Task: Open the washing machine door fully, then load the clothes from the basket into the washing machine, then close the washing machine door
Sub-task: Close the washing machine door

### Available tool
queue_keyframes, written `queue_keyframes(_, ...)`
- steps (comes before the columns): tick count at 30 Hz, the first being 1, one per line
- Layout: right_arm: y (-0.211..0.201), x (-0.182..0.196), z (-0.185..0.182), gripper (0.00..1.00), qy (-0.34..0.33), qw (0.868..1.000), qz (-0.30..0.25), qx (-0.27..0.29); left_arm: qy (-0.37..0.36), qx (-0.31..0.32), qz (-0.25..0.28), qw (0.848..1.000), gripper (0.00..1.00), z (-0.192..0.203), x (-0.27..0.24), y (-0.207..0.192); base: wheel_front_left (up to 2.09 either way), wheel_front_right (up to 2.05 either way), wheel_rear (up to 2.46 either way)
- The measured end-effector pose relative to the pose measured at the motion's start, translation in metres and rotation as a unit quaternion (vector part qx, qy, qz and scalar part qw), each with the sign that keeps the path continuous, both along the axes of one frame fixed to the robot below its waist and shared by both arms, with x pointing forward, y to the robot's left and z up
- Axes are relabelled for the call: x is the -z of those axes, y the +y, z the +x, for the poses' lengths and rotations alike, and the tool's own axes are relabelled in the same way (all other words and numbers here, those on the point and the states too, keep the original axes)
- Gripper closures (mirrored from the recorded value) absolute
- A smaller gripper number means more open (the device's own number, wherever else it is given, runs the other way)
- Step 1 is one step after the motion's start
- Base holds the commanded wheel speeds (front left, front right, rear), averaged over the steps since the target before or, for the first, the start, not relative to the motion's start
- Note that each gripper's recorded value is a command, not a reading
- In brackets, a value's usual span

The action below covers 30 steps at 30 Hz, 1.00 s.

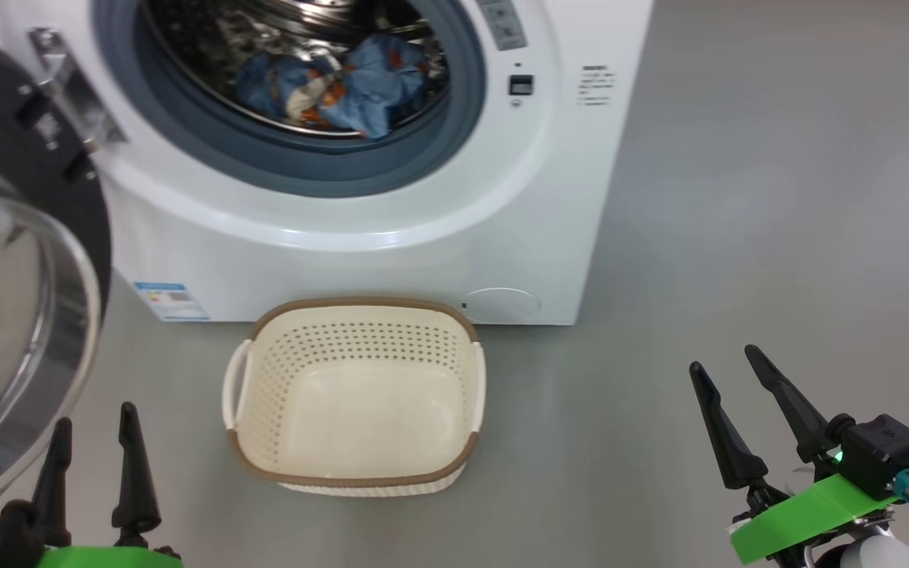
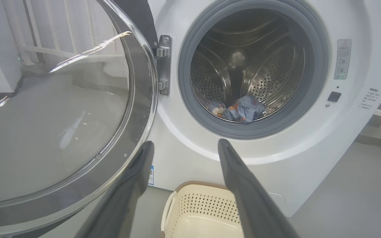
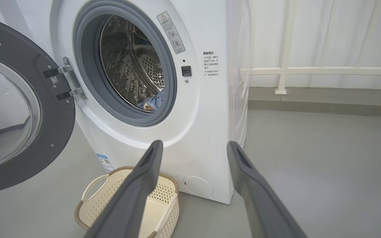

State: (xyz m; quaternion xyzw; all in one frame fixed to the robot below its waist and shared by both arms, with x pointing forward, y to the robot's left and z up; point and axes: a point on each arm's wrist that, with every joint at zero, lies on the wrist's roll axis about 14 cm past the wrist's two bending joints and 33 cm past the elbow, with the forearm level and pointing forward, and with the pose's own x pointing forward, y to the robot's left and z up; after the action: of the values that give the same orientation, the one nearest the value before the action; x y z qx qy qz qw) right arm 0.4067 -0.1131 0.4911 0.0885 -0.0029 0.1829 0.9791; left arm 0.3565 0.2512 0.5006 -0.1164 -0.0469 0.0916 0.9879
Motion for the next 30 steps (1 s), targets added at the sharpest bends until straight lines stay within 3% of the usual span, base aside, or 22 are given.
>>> queue_keyframes(30,0.107,-0.003,0.006,0.00,-0.010,0.987,-0.005,-0.162,-0.005,-0.150,-0.017,0.989,0.00,-0.100,-0.005,0.067,0.00,0.00,0.00)
